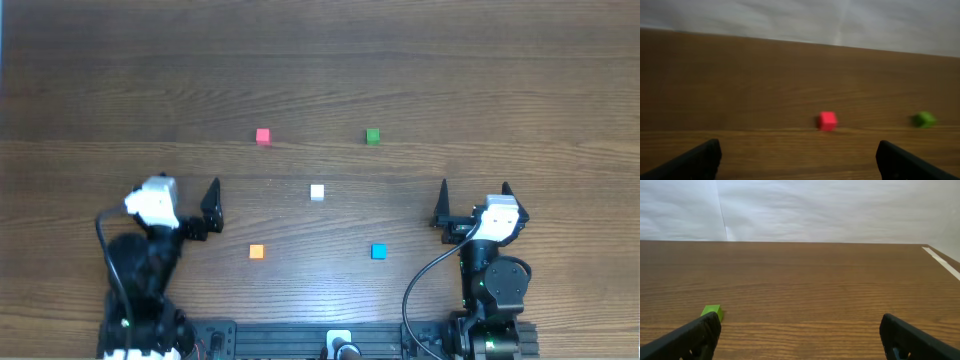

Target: Stack Cubes

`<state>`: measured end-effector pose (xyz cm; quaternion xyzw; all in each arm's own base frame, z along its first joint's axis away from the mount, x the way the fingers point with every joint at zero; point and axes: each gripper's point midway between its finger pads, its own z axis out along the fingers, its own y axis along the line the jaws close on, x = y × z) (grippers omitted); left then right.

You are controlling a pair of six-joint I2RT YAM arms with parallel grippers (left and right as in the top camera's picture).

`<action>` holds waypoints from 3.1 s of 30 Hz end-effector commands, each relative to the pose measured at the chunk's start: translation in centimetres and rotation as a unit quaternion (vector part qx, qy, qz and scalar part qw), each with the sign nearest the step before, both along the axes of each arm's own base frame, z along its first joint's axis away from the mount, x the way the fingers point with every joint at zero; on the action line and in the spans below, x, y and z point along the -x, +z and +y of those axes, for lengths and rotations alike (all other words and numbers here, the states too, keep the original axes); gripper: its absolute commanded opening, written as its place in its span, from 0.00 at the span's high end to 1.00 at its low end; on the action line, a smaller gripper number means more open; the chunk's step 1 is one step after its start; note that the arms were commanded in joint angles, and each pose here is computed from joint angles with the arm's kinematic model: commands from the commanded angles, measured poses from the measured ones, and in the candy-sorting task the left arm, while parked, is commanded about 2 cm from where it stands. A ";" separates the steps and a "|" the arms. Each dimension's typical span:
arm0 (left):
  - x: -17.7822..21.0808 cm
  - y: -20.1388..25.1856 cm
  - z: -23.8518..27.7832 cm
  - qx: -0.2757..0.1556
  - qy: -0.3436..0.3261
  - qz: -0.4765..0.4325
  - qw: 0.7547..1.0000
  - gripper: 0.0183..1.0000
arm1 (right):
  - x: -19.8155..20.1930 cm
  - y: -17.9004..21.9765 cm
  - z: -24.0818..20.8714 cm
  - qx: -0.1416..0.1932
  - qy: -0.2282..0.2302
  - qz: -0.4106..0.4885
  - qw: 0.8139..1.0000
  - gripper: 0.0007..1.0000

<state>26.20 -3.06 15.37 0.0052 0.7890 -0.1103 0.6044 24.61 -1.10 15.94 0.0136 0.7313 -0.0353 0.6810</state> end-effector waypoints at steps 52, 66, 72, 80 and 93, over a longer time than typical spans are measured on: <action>-15.4 -15.3 -10.5 -0.090 0.015 0.541 0.836 0.53 | 0.0 -0.3 0.0 0.000 0.000 0.002 1.000 0.01; -14.7 -13.5 -11.6 -0.078 0.011 0.542 0.836 0.98 | 0.0 -0.3 0.0 0.000 0.000 0.002 1.000 0.01; -13.7 -7.8 -13.1 -0.034 0.003 0.519 0.854 0.98 | 0.0 -0.3 0.0 0.000 0.000 0.002 1.000 0.01; -8.7 -1.4 -16.3 -0.024 0.001 0.500 0.866 0.98 | 0.0 -0.3 0.0 0.000 0.000 0.002 1.000 0.01; -1.4 -6.2 -22.9 -0.069 -0.004 0.525 0.848 0.98 | 0.0 -0.3 0.0 0.000 0.000 0.002 1.000 0.01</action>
